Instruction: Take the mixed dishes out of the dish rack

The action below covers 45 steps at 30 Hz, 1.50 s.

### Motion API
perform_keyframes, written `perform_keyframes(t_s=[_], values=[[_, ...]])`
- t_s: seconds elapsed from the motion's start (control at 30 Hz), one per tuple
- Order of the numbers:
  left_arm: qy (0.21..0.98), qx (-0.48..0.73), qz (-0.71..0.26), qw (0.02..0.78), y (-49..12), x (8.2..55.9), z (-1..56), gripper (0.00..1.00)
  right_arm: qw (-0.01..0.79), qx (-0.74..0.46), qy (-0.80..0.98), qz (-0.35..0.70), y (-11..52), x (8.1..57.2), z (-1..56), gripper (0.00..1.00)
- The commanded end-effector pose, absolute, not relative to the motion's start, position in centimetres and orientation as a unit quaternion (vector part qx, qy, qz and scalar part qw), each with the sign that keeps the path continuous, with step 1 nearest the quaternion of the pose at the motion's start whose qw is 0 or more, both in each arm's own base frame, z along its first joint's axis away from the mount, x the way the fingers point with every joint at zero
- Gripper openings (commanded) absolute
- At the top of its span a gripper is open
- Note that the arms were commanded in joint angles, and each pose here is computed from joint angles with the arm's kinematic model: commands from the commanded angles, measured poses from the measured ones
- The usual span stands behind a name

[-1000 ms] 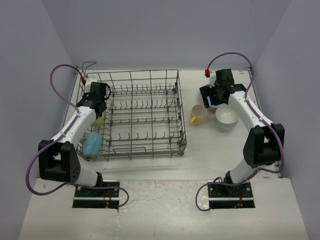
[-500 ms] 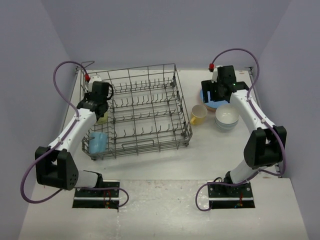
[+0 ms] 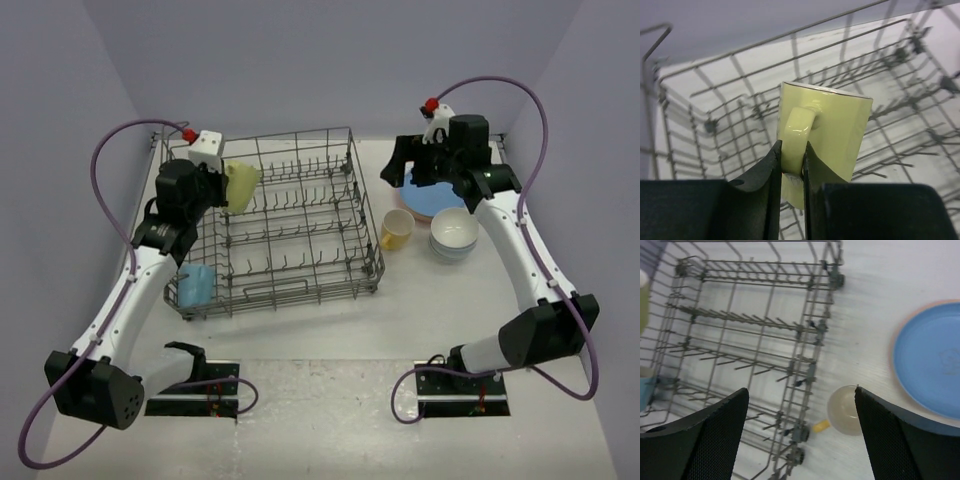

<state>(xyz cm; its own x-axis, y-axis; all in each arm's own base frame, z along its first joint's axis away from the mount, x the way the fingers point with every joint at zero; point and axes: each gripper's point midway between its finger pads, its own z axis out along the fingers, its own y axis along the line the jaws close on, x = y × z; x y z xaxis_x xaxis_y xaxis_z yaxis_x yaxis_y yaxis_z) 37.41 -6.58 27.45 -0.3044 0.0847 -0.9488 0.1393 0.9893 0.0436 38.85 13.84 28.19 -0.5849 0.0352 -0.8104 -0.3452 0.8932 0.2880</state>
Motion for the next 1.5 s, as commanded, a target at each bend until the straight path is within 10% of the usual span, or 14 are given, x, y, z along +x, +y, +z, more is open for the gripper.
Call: perform_keyframes(t_s=[0.0, 0.53, 0.7, 0.8, 0.87, 0.9, 0.93, 1.47], values=[[0.637, 0.255, -0.147, 0.712, -14.3, 35.4, 38.3, 0.0, 0.404, -0.147, 0.837, 0.338, 21.1, 35.6, 31.6, 0.88], [0.523, 0.411, -0.268, 0.696, -23.4, 30.6, 40.7, 0.0, 0.193, -0.106, 0.843, 0.491, 31.4, 33.5, 28.9, 0.8], [0.517, 0.414, -0.277, 0.696, -24.3, 30.3, 40.8, 0.0, 0.16, -0.12, 0.818, 0.54, 32.5, 31.9, 29.6, 0.17], [0.528, 0.396, -0.274, 0.699, -23.9, 30.7, 41.0, 0.0, 0.195, -0.118, 0.819, 0.527, 31.8, 31.8, 30.4, 0.0], [0.548, 0.374, -0.274, 0.696, -23.4, 30.7, 40.9, 0.32, 0.229, -0.109, 0.826, 0.504, 30.8, 32.3, 30.6, 0.0], [0.558, 0.362, -0.276, 0.694, -23.1, 30.7, 40.8, 0.9, 0.248, -0.102, 0.828, 0.492, 30.1, 32.6, 30.9, 0.0], [0.58, 0.329, -0.276, 0.692, -22.5, 31.0, 40.6, 1.0, 0.288, -0.086, 0.83, 0.47, 28.5, 33.2, 31.7, 0.0], [0.868, -0.101, -0.077, 0.479, -10.2, 31.4, 26.8, 1.0, 0.429, 0.179, 0.879, 0.104, 4.4, 28.0, 24.7, 0.0]])
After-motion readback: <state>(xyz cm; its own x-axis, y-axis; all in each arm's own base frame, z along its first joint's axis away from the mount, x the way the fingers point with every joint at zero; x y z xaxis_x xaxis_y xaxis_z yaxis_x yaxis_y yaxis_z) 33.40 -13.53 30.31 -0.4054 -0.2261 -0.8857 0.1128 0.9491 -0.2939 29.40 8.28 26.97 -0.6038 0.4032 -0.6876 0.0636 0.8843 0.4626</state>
